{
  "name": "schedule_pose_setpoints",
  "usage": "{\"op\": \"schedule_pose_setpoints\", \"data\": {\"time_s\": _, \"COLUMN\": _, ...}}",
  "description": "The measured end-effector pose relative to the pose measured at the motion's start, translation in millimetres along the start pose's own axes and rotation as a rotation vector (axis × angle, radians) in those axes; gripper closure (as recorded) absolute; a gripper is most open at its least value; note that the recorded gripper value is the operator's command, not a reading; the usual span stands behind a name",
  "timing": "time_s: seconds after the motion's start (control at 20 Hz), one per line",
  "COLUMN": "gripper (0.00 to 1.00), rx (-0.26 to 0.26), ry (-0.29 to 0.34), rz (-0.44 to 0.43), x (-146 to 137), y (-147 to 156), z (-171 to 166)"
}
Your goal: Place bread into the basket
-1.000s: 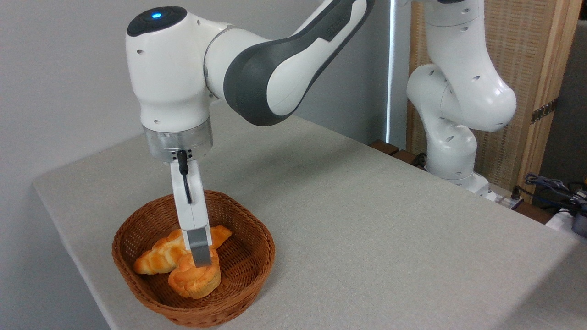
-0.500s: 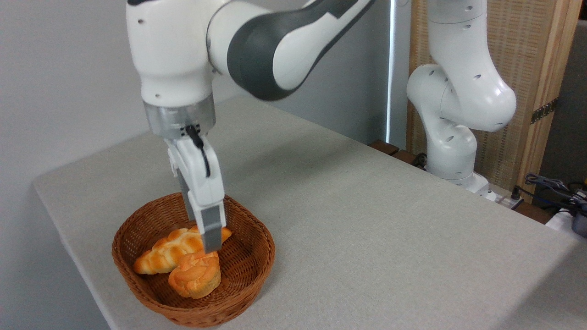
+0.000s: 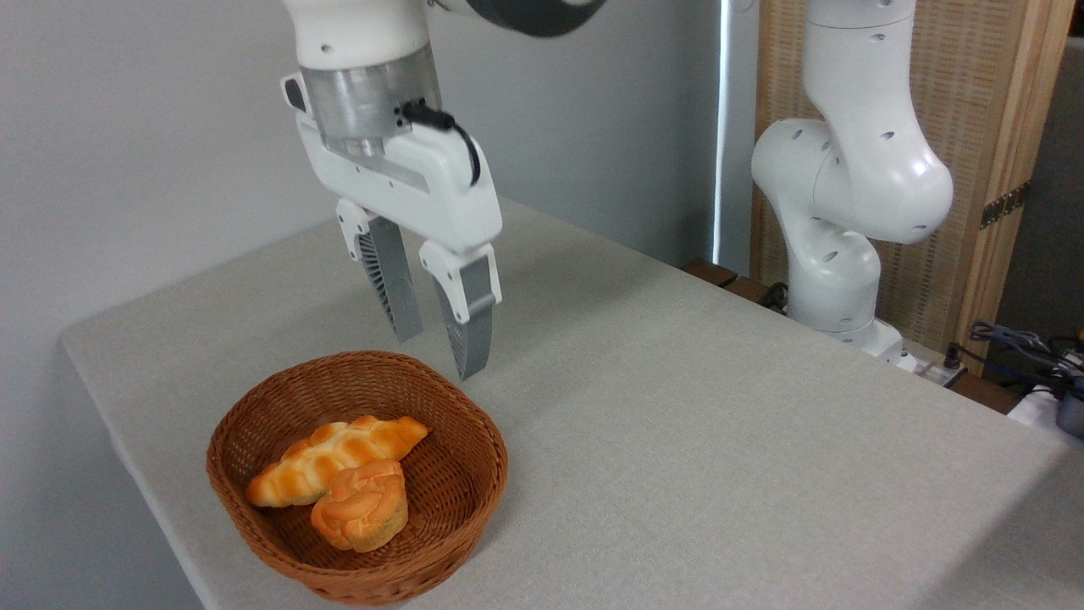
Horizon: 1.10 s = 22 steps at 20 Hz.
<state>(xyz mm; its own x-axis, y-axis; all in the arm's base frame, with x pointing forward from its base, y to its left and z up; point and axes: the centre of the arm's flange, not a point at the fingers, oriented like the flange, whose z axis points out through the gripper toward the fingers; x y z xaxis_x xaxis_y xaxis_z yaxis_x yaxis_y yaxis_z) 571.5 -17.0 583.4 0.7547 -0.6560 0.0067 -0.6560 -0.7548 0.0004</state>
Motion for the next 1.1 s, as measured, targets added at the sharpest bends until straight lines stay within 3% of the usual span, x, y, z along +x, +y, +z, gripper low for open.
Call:
{"op": "schedule_pose_setpoints", "data": {"time_s": 0.25, "gripper": 0.00, "rx": 0.031, "ry": 0.008, "rz": -0.015, "x": 5, "y": 19, "z": -16}}
{"op": "schedule_pose_setpoints", "data": {"time_s": 1.1, "gripper": 0.00, "rx": 0.027, "ry": 0.007, "rz": -0.019, "x": -9, "y": 26, "z": -35}}
